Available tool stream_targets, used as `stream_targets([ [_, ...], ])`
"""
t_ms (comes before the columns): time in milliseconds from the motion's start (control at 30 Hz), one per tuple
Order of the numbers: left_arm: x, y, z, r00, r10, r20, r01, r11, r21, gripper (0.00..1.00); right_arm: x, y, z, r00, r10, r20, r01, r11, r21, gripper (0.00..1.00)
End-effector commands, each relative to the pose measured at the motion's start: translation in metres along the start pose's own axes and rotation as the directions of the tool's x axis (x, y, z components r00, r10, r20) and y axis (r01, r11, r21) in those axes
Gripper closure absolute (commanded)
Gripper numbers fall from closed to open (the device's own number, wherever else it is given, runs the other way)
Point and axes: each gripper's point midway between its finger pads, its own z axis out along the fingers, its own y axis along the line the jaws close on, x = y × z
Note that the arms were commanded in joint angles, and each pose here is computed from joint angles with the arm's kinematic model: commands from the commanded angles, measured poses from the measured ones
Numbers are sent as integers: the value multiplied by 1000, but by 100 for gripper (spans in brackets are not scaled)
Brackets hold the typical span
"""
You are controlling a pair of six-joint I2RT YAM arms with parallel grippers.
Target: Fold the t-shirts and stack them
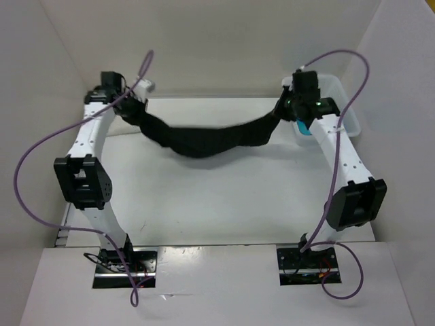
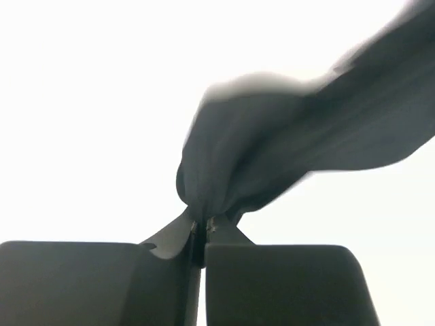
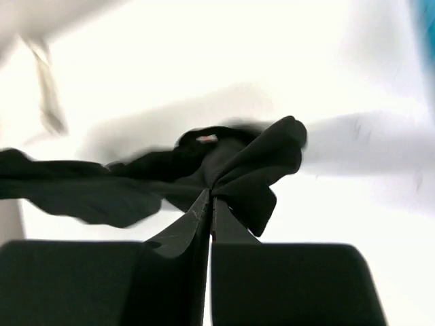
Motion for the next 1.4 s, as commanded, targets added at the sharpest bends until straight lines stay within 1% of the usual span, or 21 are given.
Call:
stream_targets([
  [0,-69,10,-110,970,117,212,-84,984,-159,100,-78,6,-63,971,-41,234,38,999,17,100],
  [100,-74,2,-137,958,179,223,-136,971,-196,100,-90,8,-88,957,-32,288,34,999,0,100],
  [167,-62,-8,-140,960,190,207,-154,972,-179,100,-77,7,-92,965,-33,261,38,999,-15,100],
  [233,-42,-13,-141,963,215,161,-185,965,-184,100,-42,-1,-76,987,-34,155,40,999,-35,100],
  [267,-13,-20,-118,977,192,88,-179,975,-133,99,-32,-2,-79,990,-20,143,27,998,-52,100],
  [300,6,-22,-109,982,184,44,-178,977,-114,94,2,-18,-60,998,-3,56,5,1000,-26,100],
  [333,18,-32,-100,973,229,8,-228,969,-93,64,21,-19,-55,1000,22,5,-22,998,-58,100],
  [367,58,-44,-77,975,209,-81,-211,977,-20,53,53,-30,-44,998,38,-56,-41,997,-60,100],
  [433,91,-58,-63,965,216,-150,-212,976,39,46,91,-27,-37,987,48,-151,-64,992,-104,100],
  [467,107,-64,-56,959,210,-190,-201,978,63,39,117,-34,-29,975,74,-209,-94,992,-89,100],
  [500,130,-73,-50,952,189,-240,-168,980,103,36,136,-32,-27,964,67,-256,-93,991,-92,100],
  [633,159,-77,-35,927,136,-350,-88,985,151,32,168,-42,-22,943,93,-320,-116,992,-55,100],
  [867,148,-73,-18,936,35,-351,17,990,143,31,166,-47,-22,949,85,-302,-100,994,-34,100],
  [967,148,-79,-9,934,51,-352,5,988,156,31,162,-49,-23,956,84,-281,-94,995,-21,100],
  [1000,159,-80,-6,918,41,-395,10,992,127,30,165,-51,-24,953,86,-289,-94,995,-14,100],
  [1100,180,-88,2,885,64,-461,2,990,141,30,169,-56,-23,950,90,-298,-92,996,6,100],
  [1200,206,-109,6,845,128,-520,-22,978,205,22,168,-58,-22,953,99,-287,-96,995,24,100],
  [1233,204,-113,5,853,146,-501,-46,977,206,18,169,-59,-23,951,101,-294,-96,995,30,100],
  [1300,213,-117,11,839,197,-508,-114,975,190,16,177,-62,-21,937,109,-331,-100,994,44,100],
  [1333,218,-109,12,819,212,-534,-155,976,152,16,192,-68,-21,914,123,-387,-102,992,75,100],
  [1367,219,-102,16,821,206,-533,-171,978,116,15,199,-68,-22,898,131,-420,-108,991,77,100],
])
